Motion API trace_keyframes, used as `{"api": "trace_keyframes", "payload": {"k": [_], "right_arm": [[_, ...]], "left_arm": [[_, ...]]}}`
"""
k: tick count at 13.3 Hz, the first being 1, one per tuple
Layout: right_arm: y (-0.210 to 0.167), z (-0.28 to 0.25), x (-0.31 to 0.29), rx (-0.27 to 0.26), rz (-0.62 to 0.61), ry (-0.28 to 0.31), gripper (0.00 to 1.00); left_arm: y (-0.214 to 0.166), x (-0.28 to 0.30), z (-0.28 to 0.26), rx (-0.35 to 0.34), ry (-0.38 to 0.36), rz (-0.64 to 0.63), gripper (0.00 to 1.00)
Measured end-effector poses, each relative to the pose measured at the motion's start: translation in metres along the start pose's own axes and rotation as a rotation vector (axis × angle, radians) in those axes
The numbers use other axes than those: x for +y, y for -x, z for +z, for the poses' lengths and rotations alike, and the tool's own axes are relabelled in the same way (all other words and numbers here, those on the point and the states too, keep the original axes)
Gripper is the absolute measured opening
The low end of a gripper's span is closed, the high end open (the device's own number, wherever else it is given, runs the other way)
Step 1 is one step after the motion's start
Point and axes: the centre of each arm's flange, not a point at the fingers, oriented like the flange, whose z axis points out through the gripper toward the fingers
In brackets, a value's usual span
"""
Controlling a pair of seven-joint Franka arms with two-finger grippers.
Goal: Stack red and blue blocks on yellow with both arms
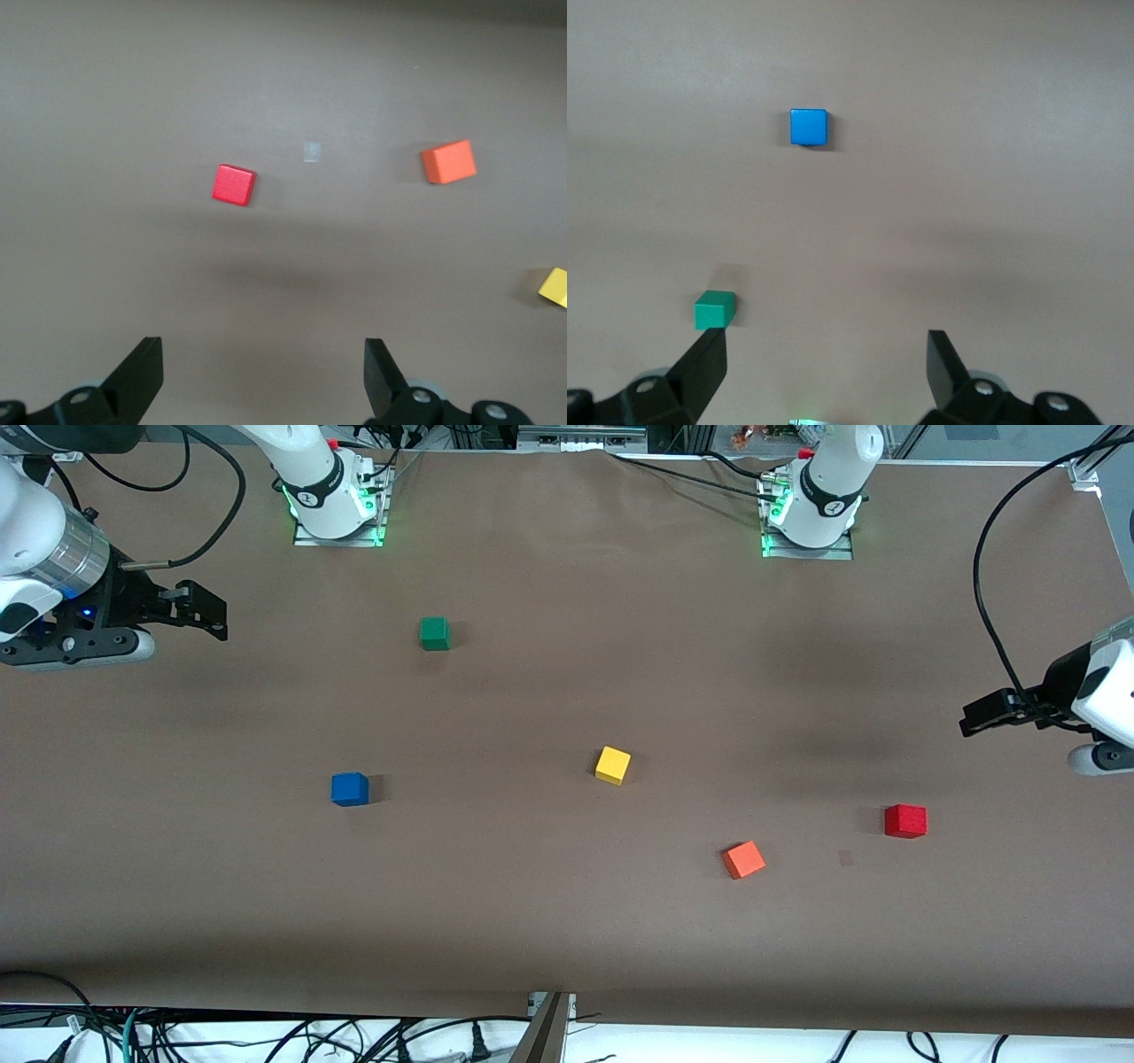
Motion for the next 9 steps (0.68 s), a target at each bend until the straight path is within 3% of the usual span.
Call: {"api": "trace_keyframes", "payload": {"k": [3,6,8,9], "right_arm": [[0.000,0.000,0.000,0.000,0.000,0.000,1.00],[-0.003,0.012,-0.001,-0.030,0.002,0.000,1.00],[-0.021,0.057,-0.006,-0.093,0.004,-0.005,1.00],[-0.038,0.089,-0.009,-0.101,0.013,-0.010,1.00]], "left_arm": [[-0.029,-0.026,0.045,-0.001,0.007,0.018,1.00],[-0.072,-0.042,0.134,0.018,0.017,0.110,1.00],[-0.095,-0.058,0.202,0.042,0.023,0.176,1.00],[-0.101,-0.063,0.231,0.045,0.026,0.200,1.00]]}}
